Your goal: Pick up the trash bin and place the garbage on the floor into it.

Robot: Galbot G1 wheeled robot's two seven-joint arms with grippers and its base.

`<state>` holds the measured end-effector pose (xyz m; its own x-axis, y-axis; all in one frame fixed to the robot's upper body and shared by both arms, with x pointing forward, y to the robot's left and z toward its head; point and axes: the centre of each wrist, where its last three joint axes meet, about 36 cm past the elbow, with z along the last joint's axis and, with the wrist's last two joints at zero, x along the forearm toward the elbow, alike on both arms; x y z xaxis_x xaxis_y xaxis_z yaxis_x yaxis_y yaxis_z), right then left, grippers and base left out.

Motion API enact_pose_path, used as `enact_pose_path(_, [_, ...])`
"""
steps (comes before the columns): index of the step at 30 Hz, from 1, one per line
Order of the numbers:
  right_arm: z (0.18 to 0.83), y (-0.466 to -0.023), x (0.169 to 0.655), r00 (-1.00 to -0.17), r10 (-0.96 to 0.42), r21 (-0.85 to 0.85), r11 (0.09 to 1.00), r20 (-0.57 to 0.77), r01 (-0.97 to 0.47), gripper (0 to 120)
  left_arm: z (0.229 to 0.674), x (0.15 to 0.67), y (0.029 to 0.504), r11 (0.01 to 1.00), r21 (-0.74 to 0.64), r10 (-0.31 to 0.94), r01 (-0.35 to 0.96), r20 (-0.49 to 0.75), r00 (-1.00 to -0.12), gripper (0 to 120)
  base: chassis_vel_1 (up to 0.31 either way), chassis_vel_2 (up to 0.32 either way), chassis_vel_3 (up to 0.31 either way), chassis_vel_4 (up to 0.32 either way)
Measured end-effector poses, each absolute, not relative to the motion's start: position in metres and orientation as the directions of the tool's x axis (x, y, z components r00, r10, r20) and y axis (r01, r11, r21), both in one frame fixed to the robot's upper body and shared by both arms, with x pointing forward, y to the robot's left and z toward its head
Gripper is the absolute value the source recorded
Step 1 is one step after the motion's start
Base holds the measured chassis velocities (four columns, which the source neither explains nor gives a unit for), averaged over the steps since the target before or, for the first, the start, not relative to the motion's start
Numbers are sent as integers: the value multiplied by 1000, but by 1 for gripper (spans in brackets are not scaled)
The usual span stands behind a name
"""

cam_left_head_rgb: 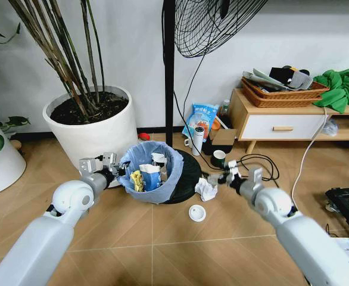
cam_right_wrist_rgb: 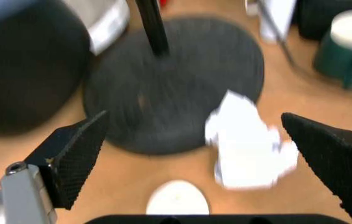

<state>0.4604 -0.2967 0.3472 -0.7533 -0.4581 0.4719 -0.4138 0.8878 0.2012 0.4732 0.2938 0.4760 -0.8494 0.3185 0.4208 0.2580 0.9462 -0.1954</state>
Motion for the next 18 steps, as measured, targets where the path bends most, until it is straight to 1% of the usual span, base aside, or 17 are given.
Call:
enact_pose_path(2, [340, -296, 459, -748, -451, 200, 891, 487, -407, 100, 476, 474, 294, 946, -195, 319, 259, 420, -850, 0, 0, 0, 0, 0])
enact_pose_path(6, [295, -286, 457, -722, -415, 191, 907, 554, -374, 100, 479, 474, 291, 944, -196, 324, 264, 414, -851, 0, 0, 0, 0, 0])
enact_pose_path(13, [260, -268, 461, -701, -401, 215, 915, 589, -342, 100, 479, 474, 290, 946, -195, 320, 261, 413, -853, 0, 0, 0, 0, 0])
enact_pose_path(18, [229, -255, 463, -671, -377, 223, 925, 638, -308, 100, 478, 474, 286, 943, -201, 327, 265, 412, -850, 0, 0, 0, 0, 0])
